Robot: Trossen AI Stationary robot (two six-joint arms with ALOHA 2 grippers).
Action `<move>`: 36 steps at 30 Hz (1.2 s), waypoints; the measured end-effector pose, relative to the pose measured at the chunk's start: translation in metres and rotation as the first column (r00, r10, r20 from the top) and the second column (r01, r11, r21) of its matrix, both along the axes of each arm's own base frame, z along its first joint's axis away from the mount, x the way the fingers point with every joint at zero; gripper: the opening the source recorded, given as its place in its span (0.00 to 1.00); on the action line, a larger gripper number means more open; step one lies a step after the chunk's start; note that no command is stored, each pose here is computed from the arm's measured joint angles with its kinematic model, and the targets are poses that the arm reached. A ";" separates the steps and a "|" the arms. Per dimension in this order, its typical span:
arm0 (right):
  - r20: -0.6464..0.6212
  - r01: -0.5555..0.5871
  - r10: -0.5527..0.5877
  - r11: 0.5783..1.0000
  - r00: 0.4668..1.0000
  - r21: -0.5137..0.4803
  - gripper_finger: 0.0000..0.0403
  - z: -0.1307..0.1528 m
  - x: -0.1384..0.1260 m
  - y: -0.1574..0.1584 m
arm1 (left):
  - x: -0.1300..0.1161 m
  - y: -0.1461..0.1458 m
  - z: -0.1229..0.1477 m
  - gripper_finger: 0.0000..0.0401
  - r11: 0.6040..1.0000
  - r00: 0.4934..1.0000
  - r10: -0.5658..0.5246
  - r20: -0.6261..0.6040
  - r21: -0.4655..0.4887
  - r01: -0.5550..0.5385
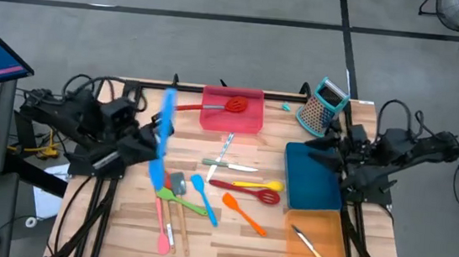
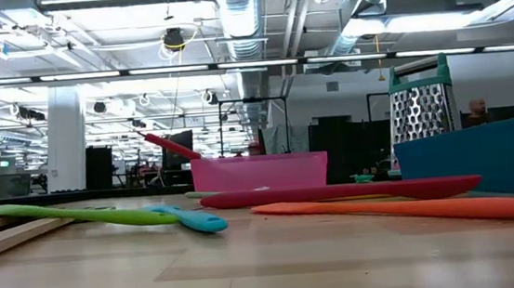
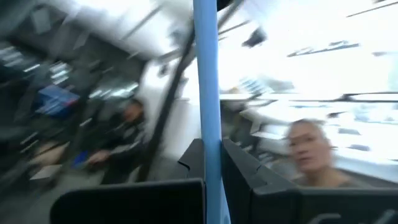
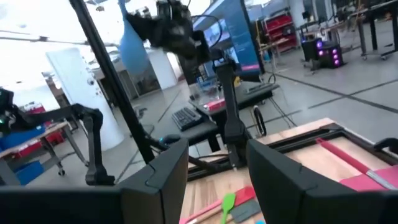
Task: Pick & Place Kitchen Items
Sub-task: Put the blue serving spoon into the red bin
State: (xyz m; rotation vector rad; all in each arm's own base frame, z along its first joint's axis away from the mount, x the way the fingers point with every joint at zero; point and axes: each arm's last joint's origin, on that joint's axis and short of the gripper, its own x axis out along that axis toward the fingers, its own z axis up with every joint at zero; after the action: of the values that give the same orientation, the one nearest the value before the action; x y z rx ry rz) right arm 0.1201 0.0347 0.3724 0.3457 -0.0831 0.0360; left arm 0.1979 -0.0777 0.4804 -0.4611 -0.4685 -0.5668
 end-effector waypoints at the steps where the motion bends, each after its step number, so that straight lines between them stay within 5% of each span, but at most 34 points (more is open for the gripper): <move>1: 0.002 -0.006 0.006 1.000 1.000 0.000 0.40 0.000 0.004 0.002 | 0.000 -0.001 0.003 0.01 0.999 0.998 -0.032 0.050 0.000 0.032; 5: 0.025 -0.020 0.021 1.000 0.999 -0.006 0.40 0.001 0.015 0.006 | -0.001 -0.004 0.008 0.01 0.992 0.980 -0.124 0.157 -0.005 0.127; 15: -0.004 -0.023 0.023 1.000 1.000 -0.020 0.40 -0.005 0.037 0.015 | 0.008 -0.009 0.002 0.02 0.977 0.972 -0.210 0.110 -0.010 0.212; 20: 0.015 -0.024 0.024 1.000 1.000 0.000 0.40 -0.005 0.046 0.018 | 0.019 -0.002 -0.008 0.02 1.000 1.000 -0.007 -0.012 0.016 0.008; 23: 0.013 -0.024 0.024 1.000 1.000 0.000 0.40 -0.006 0.050 0.019 | 0.029 0.007 -0.021 0.02 0.980 0.967 0.197 -0.161 0.047 -0.192; 29: 0.013 -0.025 0.025 1.000 1.000 0.013 0.40 -0.007 0.051 0.020 | 0.043 0.022 -0.040 0.02 0.781 0.724 0.624 -0.294 0.192 -0.595; 36: 0.010 -0.026 0.026 0.999 1.000 0.028 0.40 -0.007 0.051 0.020 | 0.059 0.028 -0.058 0.02 0.495 0.429 0.869 -0.246 0.459 -0.738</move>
State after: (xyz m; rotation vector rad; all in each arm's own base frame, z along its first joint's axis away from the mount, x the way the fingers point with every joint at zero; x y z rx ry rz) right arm 0.1710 0.0544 0.3655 0.3748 -0.0888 0.0624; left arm 0.2567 -0.0495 0.4224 -0.0215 -0.0986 0.4593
